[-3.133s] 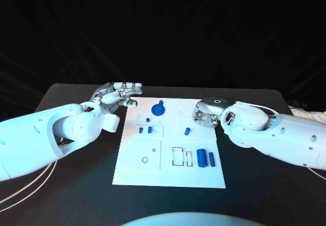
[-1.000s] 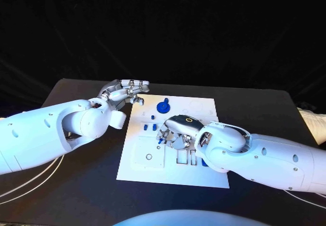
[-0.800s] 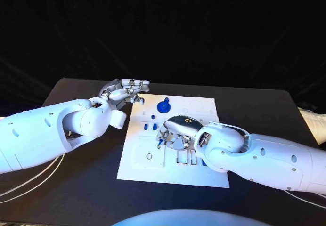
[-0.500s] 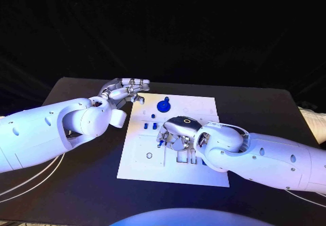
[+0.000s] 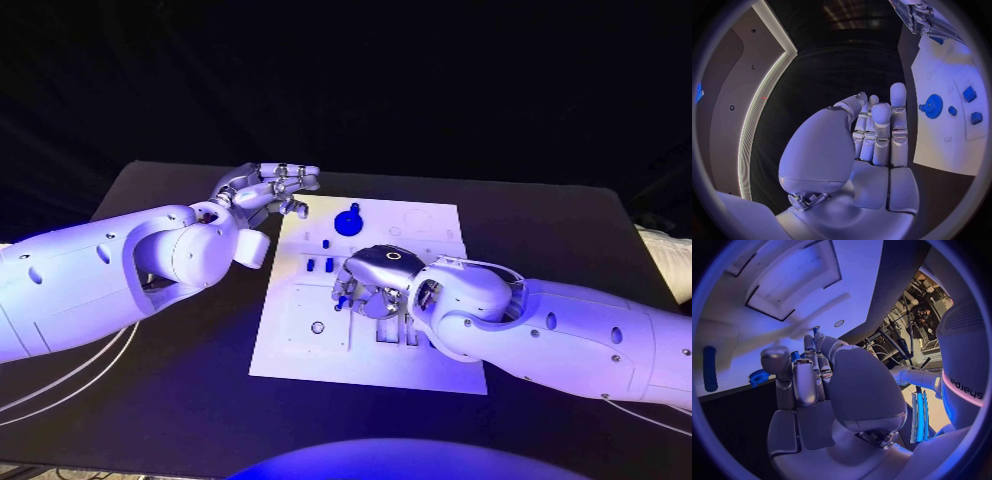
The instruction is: Assemble the parts on the task board
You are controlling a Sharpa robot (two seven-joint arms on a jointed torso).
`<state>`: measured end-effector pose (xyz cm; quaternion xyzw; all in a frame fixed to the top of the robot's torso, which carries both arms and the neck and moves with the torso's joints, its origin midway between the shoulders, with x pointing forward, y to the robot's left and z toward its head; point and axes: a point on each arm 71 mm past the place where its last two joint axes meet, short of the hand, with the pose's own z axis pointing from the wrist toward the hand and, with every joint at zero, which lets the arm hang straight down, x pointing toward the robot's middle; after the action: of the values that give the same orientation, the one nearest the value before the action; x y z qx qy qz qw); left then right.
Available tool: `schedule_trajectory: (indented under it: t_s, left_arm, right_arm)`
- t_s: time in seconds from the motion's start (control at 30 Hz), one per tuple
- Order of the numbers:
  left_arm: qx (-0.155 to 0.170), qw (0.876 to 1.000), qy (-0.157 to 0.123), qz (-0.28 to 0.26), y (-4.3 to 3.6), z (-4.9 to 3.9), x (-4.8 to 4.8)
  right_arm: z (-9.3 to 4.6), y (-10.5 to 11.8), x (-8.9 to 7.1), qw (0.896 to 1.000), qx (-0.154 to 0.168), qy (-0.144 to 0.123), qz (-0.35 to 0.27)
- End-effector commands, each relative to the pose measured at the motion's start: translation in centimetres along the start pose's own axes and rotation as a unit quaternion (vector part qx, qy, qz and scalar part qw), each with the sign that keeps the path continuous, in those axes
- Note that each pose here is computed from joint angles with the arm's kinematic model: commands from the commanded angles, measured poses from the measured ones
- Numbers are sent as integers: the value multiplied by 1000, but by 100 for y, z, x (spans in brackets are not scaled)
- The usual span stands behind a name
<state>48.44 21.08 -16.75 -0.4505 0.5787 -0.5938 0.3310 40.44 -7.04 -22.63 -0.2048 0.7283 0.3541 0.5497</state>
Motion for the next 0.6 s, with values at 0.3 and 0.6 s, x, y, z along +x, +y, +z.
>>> schedule_trajectory:
  t_s: [0.3, 0.6]
  left_arm:
    - [0, 1000, 13, -2, -3, 3, 34]
    - [-2, 1000, 12, -2, -1, 2, 24]
  right_arm:
    - [29, 49, 78, 999, 6, 29, -30]
    - [39, 71, 95, 999, 5, 35, -32]
